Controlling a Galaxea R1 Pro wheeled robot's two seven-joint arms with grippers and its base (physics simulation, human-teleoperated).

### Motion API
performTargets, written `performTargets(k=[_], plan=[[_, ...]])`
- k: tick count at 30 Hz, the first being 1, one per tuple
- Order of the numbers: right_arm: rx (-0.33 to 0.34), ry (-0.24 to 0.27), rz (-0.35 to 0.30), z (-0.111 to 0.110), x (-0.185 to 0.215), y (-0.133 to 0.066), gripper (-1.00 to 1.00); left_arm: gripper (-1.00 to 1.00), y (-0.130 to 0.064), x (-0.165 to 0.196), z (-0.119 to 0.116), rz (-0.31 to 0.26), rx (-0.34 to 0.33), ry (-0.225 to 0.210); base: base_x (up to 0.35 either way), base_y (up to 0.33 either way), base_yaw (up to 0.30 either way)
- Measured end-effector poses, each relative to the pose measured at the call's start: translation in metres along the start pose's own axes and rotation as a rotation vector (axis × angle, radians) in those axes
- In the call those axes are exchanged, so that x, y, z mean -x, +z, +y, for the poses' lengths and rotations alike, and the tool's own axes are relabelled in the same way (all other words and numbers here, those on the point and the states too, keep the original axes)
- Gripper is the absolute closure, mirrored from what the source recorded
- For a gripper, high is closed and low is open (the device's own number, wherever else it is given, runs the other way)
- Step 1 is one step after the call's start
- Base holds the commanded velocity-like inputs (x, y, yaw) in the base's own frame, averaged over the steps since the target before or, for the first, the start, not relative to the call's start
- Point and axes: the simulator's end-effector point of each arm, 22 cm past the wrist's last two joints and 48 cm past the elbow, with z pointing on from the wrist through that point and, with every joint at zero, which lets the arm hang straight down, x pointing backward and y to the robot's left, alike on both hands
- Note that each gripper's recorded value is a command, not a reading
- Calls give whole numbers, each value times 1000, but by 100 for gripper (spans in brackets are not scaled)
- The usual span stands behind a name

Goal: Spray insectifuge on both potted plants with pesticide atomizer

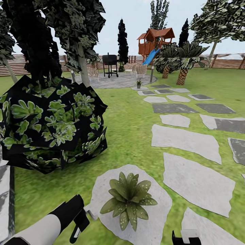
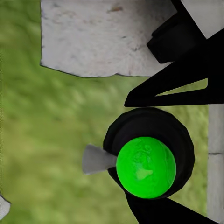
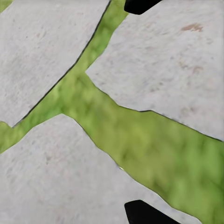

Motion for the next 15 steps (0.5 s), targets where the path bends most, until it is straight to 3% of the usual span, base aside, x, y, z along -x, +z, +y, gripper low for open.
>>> performTargets(k=[8, 15], plan=[[0, 1, -4, 0, 2, 0, -100, 100, -1, 0, 0, -2, 2, 0, -19, 21, -223], [-1, 2, -7, -1, 3, 0, -100, 100, -3, 2, 0, -6, 4, 2, -196, 228, -243]])
